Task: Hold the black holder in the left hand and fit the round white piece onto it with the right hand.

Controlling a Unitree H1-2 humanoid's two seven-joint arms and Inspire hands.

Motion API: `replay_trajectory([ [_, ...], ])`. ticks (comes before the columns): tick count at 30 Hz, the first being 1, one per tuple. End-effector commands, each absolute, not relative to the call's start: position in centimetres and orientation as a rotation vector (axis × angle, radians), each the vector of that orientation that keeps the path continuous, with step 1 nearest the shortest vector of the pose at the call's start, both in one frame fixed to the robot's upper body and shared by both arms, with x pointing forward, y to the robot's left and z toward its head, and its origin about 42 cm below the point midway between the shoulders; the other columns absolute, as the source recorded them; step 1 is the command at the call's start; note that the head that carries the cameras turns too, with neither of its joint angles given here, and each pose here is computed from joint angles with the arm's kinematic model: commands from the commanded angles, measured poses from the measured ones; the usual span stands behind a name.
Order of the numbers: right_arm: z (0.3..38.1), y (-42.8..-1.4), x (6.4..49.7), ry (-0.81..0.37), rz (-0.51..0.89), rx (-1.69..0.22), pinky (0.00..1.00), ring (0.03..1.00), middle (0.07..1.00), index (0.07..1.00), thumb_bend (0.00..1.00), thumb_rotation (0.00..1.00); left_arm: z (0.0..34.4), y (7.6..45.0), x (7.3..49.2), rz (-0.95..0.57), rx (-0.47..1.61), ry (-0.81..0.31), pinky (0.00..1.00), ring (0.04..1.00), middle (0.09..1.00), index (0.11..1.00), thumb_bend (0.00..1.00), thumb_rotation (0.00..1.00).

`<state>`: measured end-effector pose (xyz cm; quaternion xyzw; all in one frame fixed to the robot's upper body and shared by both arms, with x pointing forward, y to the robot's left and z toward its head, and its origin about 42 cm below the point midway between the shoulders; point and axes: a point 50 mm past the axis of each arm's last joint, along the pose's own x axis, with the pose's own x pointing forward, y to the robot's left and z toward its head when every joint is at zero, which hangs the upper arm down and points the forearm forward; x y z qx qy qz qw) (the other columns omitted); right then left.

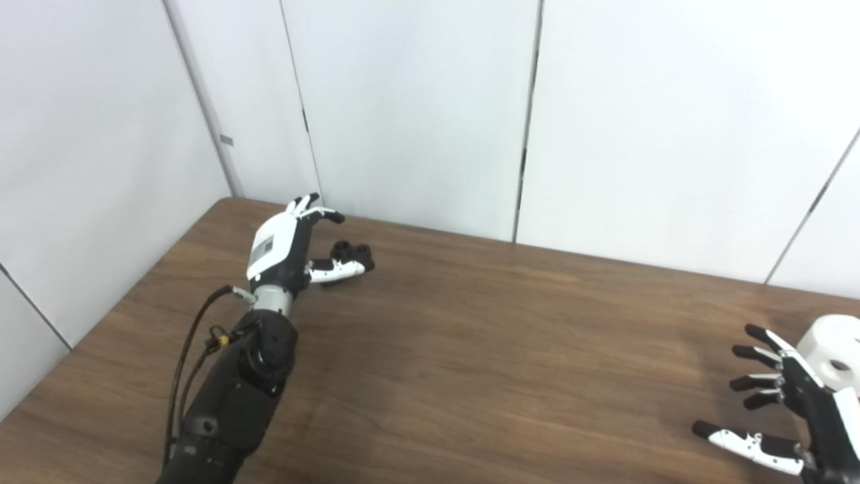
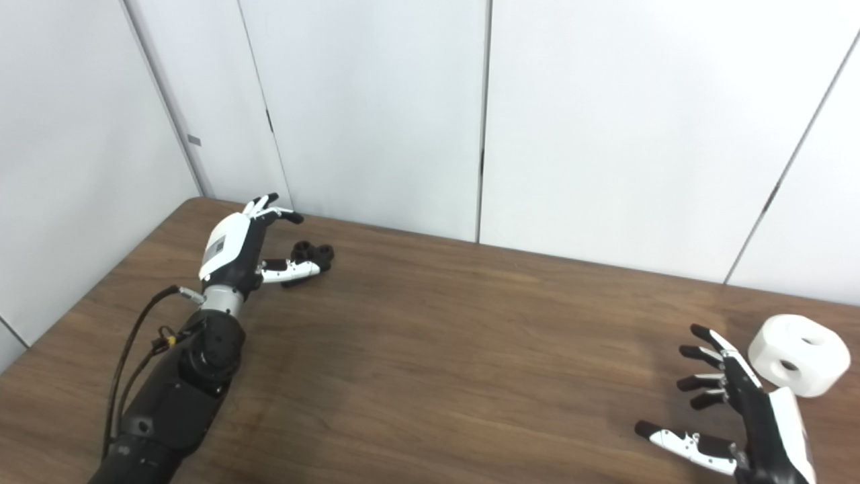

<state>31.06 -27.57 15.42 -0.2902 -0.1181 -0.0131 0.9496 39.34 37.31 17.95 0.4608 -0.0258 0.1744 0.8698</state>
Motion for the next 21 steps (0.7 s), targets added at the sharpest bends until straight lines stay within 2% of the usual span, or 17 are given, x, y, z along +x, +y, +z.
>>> replay_trajectory([
  [1,17.3,-27.8,31.4,-0.312,-0.033,-0.602,0.48,0.597,0.766,0.856,0.72,0.00,21.0,38.4,40.5,0.437,1.033,-0.135,1.00,1.000,0.975,0.706,1.00,0.33],
  [6,17.3,-27.9,31.3,-0.305,-0.029,-0.601,0.49,0.599,0.770,0.859,0.72,0.00,20.4,38.8,40.9,0.450,1.056,-0.108,1.00,1.000,0.980,0.713,1.00,0.35],
  [17,17.6,-28.1,31.1,-0.291,-0.034,-0.601,0.48,0.592,0.768,0.855,0.72,0.00,19.3,39.2,41.5,0.475,1.129,-0.075,0.89,1.000,0.964,0.709,1.00,0.33],
  [21,17.7,-28.2,31.0,-0.289,-0.033,-0.600,0.47,0.591,0.769,0.855,0.72,0.00,19.0,39.4,41.6,0.485,1.120,-0.064,0.90,1.000,0.963,0.708,0.98,0.30],
])
